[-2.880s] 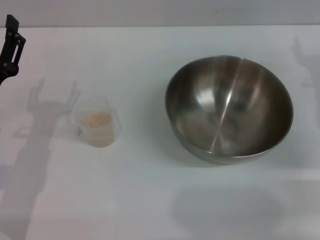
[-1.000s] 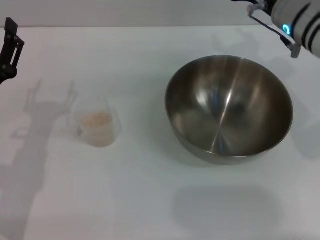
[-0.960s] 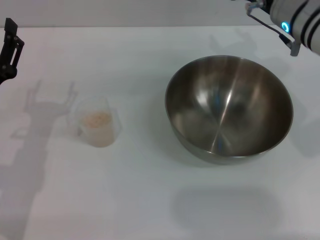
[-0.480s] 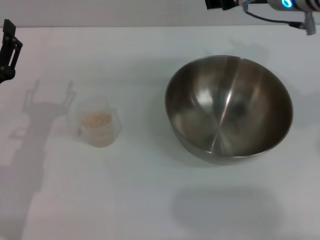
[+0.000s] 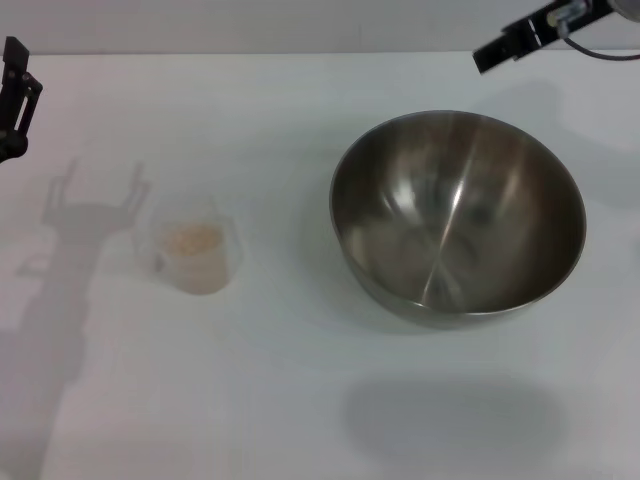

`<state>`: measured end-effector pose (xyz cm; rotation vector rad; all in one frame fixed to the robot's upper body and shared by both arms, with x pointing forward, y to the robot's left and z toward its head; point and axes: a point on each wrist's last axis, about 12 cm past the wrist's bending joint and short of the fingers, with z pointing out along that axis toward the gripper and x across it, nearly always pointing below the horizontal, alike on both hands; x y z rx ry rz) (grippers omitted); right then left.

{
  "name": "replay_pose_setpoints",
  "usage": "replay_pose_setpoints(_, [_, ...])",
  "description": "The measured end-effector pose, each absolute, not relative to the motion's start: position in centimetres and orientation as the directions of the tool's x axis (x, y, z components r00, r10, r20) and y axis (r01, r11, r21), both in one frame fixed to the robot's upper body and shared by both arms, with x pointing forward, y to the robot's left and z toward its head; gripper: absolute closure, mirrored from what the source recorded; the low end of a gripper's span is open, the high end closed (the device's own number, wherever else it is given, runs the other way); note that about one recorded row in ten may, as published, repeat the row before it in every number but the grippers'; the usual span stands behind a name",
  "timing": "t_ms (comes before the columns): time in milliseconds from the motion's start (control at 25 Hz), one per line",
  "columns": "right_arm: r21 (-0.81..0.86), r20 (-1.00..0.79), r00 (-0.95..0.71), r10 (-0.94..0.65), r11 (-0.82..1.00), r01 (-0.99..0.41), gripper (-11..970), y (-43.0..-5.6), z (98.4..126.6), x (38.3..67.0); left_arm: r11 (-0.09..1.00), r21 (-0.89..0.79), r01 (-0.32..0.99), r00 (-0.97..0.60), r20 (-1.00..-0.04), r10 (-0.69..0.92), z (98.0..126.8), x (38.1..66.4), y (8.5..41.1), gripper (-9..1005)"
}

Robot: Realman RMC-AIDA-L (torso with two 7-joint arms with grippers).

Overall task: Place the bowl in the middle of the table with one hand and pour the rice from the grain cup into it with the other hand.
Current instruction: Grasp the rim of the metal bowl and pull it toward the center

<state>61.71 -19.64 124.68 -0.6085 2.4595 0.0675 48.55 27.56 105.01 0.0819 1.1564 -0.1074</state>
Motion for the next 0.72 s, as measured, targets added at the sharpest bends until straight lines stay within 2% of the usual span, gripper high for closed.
replay_pose_setpoints(360, [-0.046,-0.447,-0.792,-0.416,0.895,-0.444,176,-21.7,123.3,62.2,0.991,0.013,0.13,0.399,-0.916,-0.04,105.0,48.6,27.5,198])
replay_pose_setpoints(720, [-0.004,-0.399,-0.826,-0.399,0.901,-0.434,177,-23.2,120.1,62.7,0.99,0.013,0.137,0.4,-0.915,-0.043,105.1,48.7,27.4,202])
